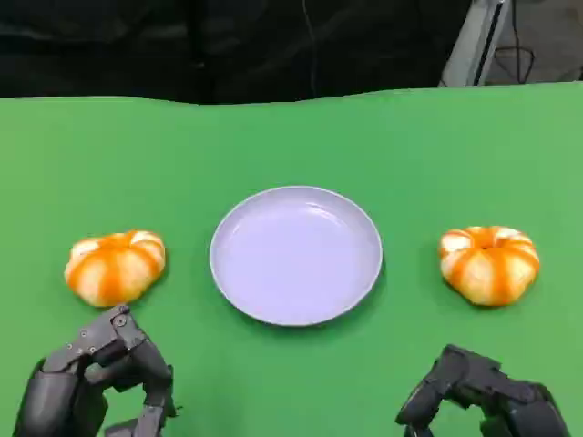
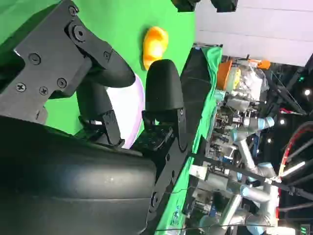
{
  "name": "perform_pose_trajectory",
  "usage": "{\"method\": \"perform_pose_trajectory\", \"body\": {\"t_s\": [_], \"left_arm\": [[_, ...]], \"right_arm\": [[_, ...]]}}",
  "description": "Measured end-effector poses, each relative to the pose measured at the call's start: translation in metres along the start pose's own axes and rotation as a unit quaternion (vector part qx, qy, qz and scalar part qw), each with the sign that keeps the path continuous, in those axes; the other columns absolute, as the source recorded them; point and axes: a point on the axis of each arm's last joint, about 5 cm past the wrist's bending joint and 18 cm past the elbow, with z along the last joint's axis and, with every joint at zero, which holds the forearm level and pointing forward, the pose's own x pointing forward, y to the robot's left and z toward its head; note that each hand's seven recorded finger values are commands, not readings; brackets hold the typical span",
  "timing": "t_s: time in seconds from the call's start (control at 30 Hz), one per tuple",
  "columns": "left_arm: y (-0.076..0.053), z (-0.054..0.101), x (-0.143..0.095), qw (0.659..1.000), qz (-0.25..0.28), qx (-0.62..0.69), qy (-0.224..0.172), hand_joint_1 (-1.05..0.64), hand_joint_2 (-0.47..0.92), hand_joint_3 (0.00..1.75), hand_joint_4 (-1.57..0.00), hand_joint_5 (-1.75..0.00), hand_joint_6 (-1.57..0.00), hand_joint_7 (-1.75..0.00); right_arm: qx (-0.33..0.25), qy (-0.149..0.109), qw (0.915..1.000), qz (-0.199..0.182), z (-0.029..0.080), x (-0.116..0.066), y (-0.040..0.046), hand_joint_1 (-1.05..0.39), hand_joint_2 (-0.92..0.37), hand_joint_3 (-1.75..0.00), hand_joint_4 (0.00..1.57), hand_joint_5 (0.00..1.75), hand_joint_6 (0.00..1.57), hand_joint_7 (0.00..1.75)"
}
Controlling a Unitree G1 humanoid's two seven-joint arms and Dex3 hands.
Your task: Grasp the bread from the table and place it into the plate.
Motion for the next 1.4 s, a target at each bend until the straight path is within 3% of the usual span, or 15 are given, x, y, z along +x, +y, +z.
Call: {"method": "perform_pose_trajectory", "body": {"t_s": [0.63, 0.7, 0.73, 0.8, 0.87, 1.03, 1.1, 1.13, 1.2, 1.3, 1.4], "left_arm": [[0.0, 0.0, 0.0, 1.0, 0.0, 0.0, 0.0, -0.02, 0.48, 1.23, -0.84, -1.75, -0.73, -1.65], [0.001, 0.0, 0.0, 1.0, 0.0, 0.0, 0.0, -0.01, 0.59, 1.02, -0.67, -1.56, -0.64, -1.22], [0.002, 0.0, 0.002, 1.0, -0.001, 0.001, 0.001, -0.01, 0.6, 0.99, -0.65, -1.54, -0.64, -1.15], [0.009, 0.003, 0.006, 1.0, -0.003, 0.012, 0.001, -0.09, 0.68, 0.71, -0.56, -1.2, -0.59, -0.69], [0.017, 0.005, 0.012, 0.999, -0.014, 0.043, 0.01, -0.12, 0.74, 0.53, -0.52, -1.03, -0.61, -0.43], [0.025, 0.01, 0.018, 0.995, -0.033, 0.09, 0.028, -0.18, 0.79, 0.39, -0.46, -0.91, -0.59, -0.26], [0.025, 0.011, 0.02, 0.993, -0.039, 0.105, 0.036, -0.33, 0.89, 0.11, -0.37, -0.57, -0.47, -0.09], [0.027, 0.013, 0.023, 0.989, -0.05, 0.134, 0.049, -0.35, 0.9, 0.07, -0.37, -0.52, -0.46, -0.06], [0.033, 0.019, 0.032, 0.979, -0.061, 0.185, 0.063, -0.37, 0.92, 0.04, -0.36, -0.47, -0.45, -0.04], [0.034, 0.027, 0.041, 0.97, -0.069, 0.225, 0.057, -0.52, 0.92, 0.05, -0.17, -0.34, -0.26, -0.01], [0.041, 0.037, 0.057, 0.922, -0.11, 0.362, 0.078, -0.58, 0.91, 0.04, -0.11, -0.3, -0.22, 0.0]], "right_arm": [[0.0, 0.0, 1.0, 0.0, 0.0, 0.0, 0.0, -0.07, -0.28, -1.4, 0.74, 1.61, 0.8, 1.34], [0.0, 0.0, 1.0, 0.0, 0.0, 0.0, 0.0, -0.07, -0.28, -1.4, 0.74, 1.61, 0.8, 1.34], [0.0, 0.0, 1.0, 0.0, 0.0, 0.0, 0.0002, -0.08, -0.28, -1.4, 0.74, 1.61, 0.8, 1.34], [0.001, -0.001, 1.0, 0.0, 0.001, 0.0, 0.0005, -0.08, -0.28, -1.4, 0.74, 1.61, 0.8, 1.34], [0.003, -0.001, 1.0, 0.001, 0.001, 0.0, 0.0014, -0.08, -0.29, -1.4, 0.74, 1.61, 0.8, 1.34], [0.005, 0.0, 1.0, 0.001, 0.001, -0.001, 0.0025, -0.08, -0.29, -1.4, 0.74, 1.62, 0.8, 1.35], [0.005, 0.0, 1.0, 0.001, 0.001, -0.001, 0.0028, -0.08, -0.28, -1.39, 0.74, 1.62, 0.8, 1.35], [0.005, -0.001, 1.0, 0.001, 0.001, 0.0, 0.0031, -0.08, -0.28, -1.39, 0.74, 1.62, 0.8, 1.35], [0.006, -0.003, 1.0, 0.003, 0.001, 0.001, 0.0039, -0.08, -0.28, -1.4, 0.74, 1.61, 0.8, 1.34], [0.007, -0.003, 1.0, 0.002, 0.001, 0.001, 0.0044, -0.08, -0.28, -1.4, 0.74, 1.61, 0.8, 1.34], [0.006, -0.005, 1.0, 0.003, 0.001, 0.002, 0.0049, -0.08, -0.28, -1.4, 0.75, 1.61, 0.8, 1.34]]}}
